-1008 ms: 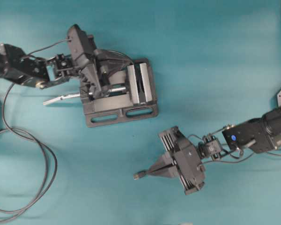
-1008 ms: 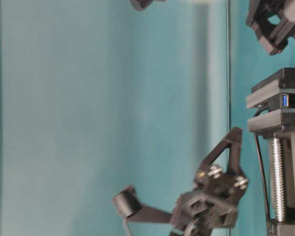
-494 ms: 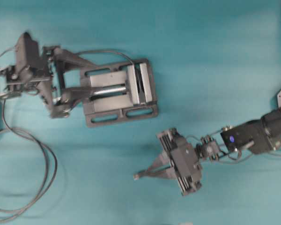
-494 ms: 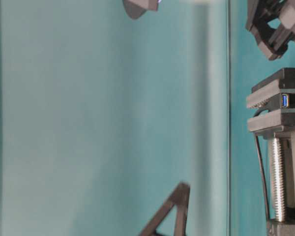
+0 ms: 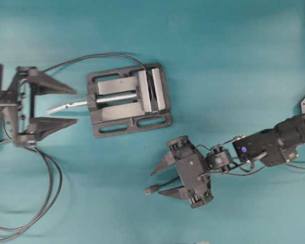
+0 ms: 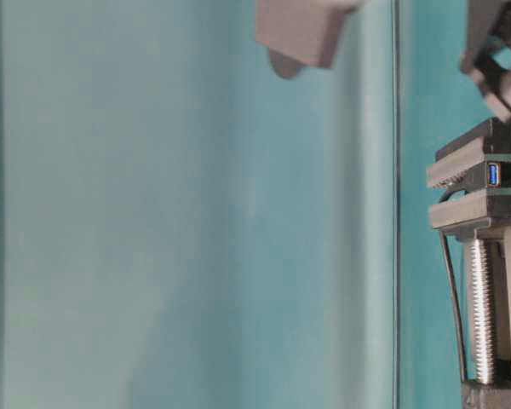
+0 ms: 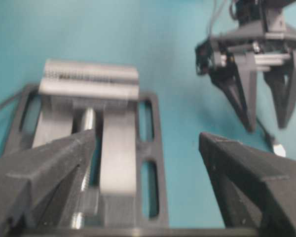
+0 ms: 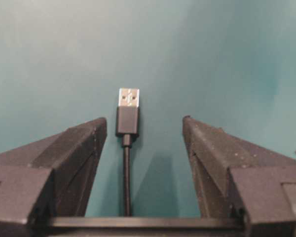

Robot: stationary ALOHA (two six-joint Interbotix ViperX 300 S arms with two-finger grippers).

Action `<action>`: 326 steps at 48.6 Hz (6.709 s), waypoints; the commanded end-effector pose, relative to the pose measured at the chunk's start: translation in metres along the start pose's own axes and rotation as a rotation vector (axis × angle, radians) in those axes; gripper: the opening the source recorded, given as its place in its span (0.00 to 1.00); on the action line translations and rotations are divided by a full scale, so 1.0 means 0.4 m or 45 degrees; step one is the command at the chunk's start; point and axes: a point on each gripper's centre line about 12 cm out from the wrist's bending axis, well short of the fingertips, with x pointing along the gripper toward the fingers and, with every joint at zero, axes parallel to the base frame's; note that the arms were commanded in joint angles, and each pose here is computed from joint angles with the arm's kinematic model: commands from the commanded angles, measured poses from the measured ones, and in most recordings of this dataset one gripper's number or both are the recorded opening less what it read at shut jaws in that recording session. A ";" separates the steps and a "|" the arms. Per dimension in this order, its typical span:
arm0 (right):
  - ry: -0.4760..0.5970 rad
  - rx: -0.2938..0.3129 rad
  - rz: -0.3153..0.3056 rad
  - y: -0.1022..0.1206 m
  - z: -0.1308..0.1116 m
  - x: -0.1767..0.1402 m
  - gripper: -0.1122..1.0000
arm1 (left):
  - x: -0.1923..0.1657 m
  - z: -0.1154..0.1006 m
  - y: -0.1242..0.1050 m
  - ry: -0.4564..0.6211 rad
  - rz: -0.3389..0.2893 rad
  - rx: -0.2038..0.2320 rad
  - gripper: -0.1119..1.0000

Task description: Insert the USB cable into the fixed female connector.

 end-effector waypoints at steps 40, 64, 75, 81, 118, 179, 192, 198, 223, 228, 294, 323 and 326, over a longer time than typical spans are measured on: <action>0.027 0.024 -0.002 0.006 -0.018 0.023 0.60 | -0.164 -0.094 0.014 0.092 -0.014 -0.004 0.99; 0.105 0.079 0.026 0.034 -0.056 0.015 0.42 | -0.165 -0.107 0.017 0.070 -0.012 -0.028 0.99; 0.113 0.069 0.049 0.050 -0.061 0.016 0.41 | -0.167 -0.120 0.020 0.043 -0.013 -0.026 0.99; 0.123 0.053 0.065 0.063 -0.071 0.026 0.37 | -0.168 -0.127 0.022 0.023 -0.013 -0.024 0.99; 0.042 0.038 0.064 0.072 -0.018 0.066 0.29 | -0.169 -0.134 0.024 0.005 -0.013 -0.024 0.99; -0.074 0.530 -1.200 -0.049 -0.039 0.026 0.29 | -0.169 -0.133 0.023 0.005 -0.013 -0.024 0.99; -0.111 0.537 -1.455 -0.039 -0.016 0.047 0.29 | -0.169 -0.133 0.023 0.005 -0.013 -0.024 0.99; -0.112 0.539 -1.541 -0.040 -0.009 0.050 0.29 | -0.169 -0.133 0.023 0.005 -0.013 -0.024 0.99; -0.132 0.653 -1.816 -0.028 0.022 0.047 0.29 | -0.169 -0.133 0.023 0.005 -0.013 -0.022 0.99; -0.127 0.666 -1.855 -0.027 0.026 0.043 0.29 | -0.169 -0.134 0.024 0.005 -0.013 -0.022 0.99; -0.166 0.729 -2.028 -0.092 0.081 0.043 0.29 | -0.169 -0.133 0.023 0.005 -0.013 -0.022 0.99; -0.155 0.744 -2.063 -0.103 0.075 0.043 0.29 | -0.169 -0.134 0.024 0.007 -0.013 -0.024 0.99; -0.155 0.743 -2.070 -0.103 0.075 0.041 0.29 | -0.169 -0.133 0.023 0.005 -0.013 -0.022 0.99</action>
